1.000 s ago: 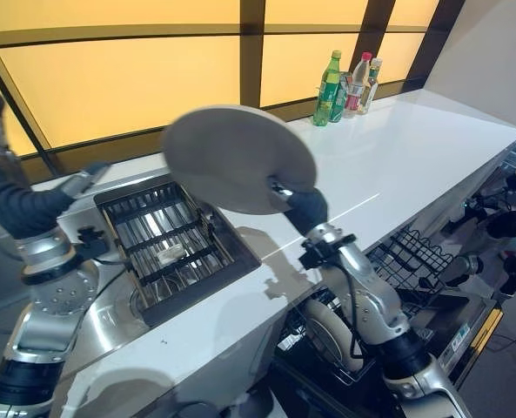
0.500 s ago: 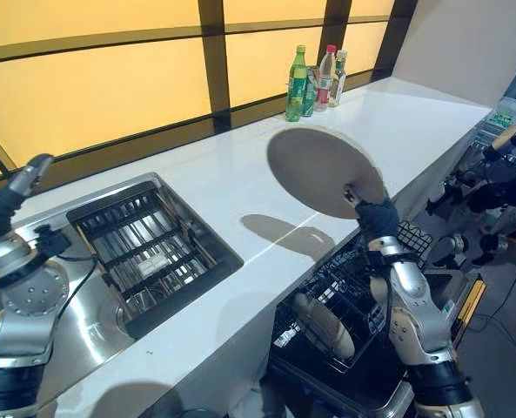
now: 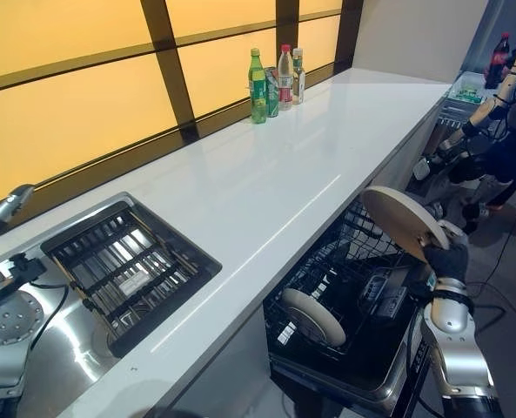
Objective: Pick up plates and place into dishwasher.
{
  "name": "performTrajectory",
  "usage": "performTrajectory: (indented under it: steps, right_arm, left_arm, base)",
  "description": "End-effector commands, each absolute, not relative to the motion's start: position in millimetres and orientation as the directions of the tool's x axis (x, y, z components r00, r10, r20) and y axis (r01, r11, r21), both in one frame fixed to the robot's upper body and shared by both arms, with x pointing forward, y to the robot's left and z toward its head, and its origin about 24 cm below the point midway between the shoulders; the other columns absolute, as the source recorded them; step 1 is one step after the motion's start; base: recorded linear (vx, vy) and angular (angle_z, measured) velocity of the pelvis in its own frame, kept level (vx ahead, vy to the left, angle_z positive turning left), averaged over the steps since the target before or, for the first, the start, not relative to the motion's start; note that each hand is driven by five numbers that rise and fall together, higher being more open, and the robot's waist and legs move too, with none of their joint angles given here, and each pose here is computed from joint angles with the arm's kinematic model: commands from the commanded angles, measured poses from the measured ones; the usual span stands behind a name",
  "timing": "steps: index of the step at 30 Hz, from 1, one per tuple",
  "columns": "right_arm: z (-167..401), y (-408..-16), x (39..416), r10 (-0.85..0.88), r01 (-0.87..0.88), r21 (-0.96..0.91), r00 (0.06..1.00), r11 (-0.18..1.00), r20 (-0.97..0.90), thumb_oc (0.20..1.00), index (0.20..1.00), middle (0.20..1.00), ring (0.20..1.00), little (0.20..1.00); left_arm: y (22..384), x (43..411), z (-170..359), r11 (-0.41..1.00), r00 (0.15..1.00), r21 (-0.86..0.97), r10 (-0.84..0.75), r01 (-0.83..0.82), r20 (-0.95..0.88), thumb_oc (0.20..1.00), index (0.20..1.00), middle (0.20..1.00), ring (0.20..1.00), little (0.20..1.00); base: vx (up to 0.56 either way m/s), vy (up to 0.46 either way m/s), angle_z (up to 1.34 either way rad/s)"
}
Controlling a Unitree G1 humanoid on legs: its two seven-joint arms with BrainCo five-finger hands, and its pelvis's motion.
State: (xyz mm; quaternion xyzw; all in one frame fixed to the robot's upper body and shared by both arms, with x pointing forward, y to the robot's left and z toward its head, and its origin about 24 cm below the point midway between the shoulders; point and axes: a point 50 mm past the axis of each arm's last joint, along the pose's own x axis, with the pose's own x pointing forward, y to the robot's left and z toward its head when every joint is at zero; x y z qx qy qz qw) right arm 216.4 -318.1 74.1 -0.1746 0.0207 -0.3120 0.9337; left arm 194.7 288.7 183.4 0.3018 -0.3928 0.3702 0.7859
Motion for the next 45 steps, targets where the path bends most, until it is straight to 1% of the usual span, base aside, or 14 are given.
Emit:
performTrajectory:
  steps: [1, 4, 7, 11, 14, 18, 22, 29, 34, 37, 40, 45]
  right_arm:
    - [104.7, -335.1, 220.4, -0.619, 0.652, -0.419, 0.750, 0.632, 0.233, 0.200, 0.200, 0.200, 0.200, 0.200]
    - [95.3, -343.7, 216.2, -0.640, 0.643, -0.451, 0.746, 0.619, 0.184, 0.200, 0.200, 0.200, 0.200, 0.200]
    - [78.8, -350.0, 208.0, -0.639, 0.598, -0.470, 0.764, 0.650, 0.089, 0.200, 0.200, 0.200, 0.200, 0.200]
    - [64.8, -351.2, 203.1, -0.589, 0.504, -0.499, 0.808, 0.705, -0.016, 0.200, 0.200, 0.200, 0.200, 0.200]
    - [56.3, -351.9, 202.8, -0.537, 0.412, -0.551, 0.840, 0.726, -0.078, 0.200, 0.200, 0.200, 0.200, 0.200]
    - [47.4, -355.6, 199.7, -0.495, 0.315, -0.598, 0.854, 0.737, -0.159, 0.200, 0.200, 0.200, 0.200, 0.200]
    - [43.6, -360.7, 196.5, -0.484, 0.278, -0.612, 0.852, 0.741, -0.199, 0.200, 0.200, 0.200, 0.200, 0.200]
    - [62.2, -378.3, 195.0, -0.494, 0.261, -0.666, 0.850, 0.698, -0.184, 0.200, 0.200, 0.200, 0.200, 0.200]
    - [86.8, -381.8, 207.4, -0.506, 0.339, -0.656, 0.859, 0.674, -0.076, 0.200, 0.200, 0.200, 0.200, 0.200]
    - [88.0, -378.5, 208.9, -0.501, 0.352, -0.652, 0.864, 0.671, -0.049, 0.200, 0.200, 0.200, 0.200, 0.200]
    - [77.9, -366.4, 203.8, -0.494, 0.354, -0.650, 0.869, 0.672, -0.037, 0.200, 0.200, 0.200, 0.200, 0.200]
    - [72.4, -348.8, 199.6, -0.498, 0.412, -0.587, 0.867, 0.697, 0.018, 0.200, 0.200, 0.200, 0.200, 0.200]
  left_arm:
    - [302.2, 187.0, 182.5, 0.501, 0.436, 0.231, 0.342, -0.834, 0.833, 1.000, 1.000, 1.000, 1.000, 1.000]
    - [301.4, 185.0, 178.9, 0.504, 0.451, 0.242, 0.349, -0.829, 0.821, 1.000, 1.000, 1.000, 1.000, 1.000]
    - [300.6, 179.5, 172.8, 0.508, 0.479, 0.263, 0.360, -0.821, 0.801, 1.000, 1.000, 1.000, 1.000, 1.000]
    - [299.9, 174.9, 165.6, 0.514, 0.514, 0.291, 0.367, -0.807, 0.776, 1.000, 1.000, 1.000, 1.000, 1.000]
    - [298.6, 174.2, 160.3, 0.523, 0.546, 0.318, 0.367, -0.791, 0.753, 1.000, 1.000, 1.000, 1.000, 1.000]
    - [296.6, 171.1, 155.1, 0.530, 0.590, 0.362, 0.360, -0.767, 0.723, 1.000, 1.000, 1.000, 1.000, 1.000]
    - [297.3, 165.6, 150.0, 0.538, 0.628, 0.400, 0.349, -0.742, 0.695, 1.000, 1.000, 1.000, 1.000, 1.000]
    - [294.4, 152.8, 136.0, 0.575, 0.694, 0.438, 0.356, -0.690, 0.626, 1.000, 1.000, 1.000, 1.000, 1.000]
    - [295.7, 154.8, 131.9, 0.611, 0.720, 0.436, 0.355, -0.661, 0.596, 1.000, 1.000, 1.000, 1.000, 1.000]
    - [297.6, 151.7, 129.6, 0.624, 0.733, 0.439, 0.349, -0.647, 0.584, 1.000, 1.000, 1.000, 1.000, 1.000]
    - [299.3, 143.0, 123.2, 0.641, 0.762, 0.456, 0.343, -0.617, 0.549, 1.000, 1.000, 1.000, 1.000, 1.000]
    - [304.8, 139.6, 125.4, 0.656, 0.784, 0.475, 0.313, -0.587, 0.536, 1.000, 1.000, 1.000, 1.000, 1.000]
  base:
    - [0.11, 0.063, -0.05]
    - [0.09, 0.067, -0.08]
    - [0.13, 0.080, -0.02]
    - [0.21, 0.081, 0.01]
    - [0.19, 0.095, 0.01]
    - [0.20, 0.094, 0.03]
    - [0.20, 0.091, 0.06]
    - [0.18, 0.175, 0.07]
    - [0.02, 0.129, 0.09]
    - [0.08, 0.057, 0.03]
    - [0.13, 0.041, 0.03]
    - [0.00, -0.014, 0.07]
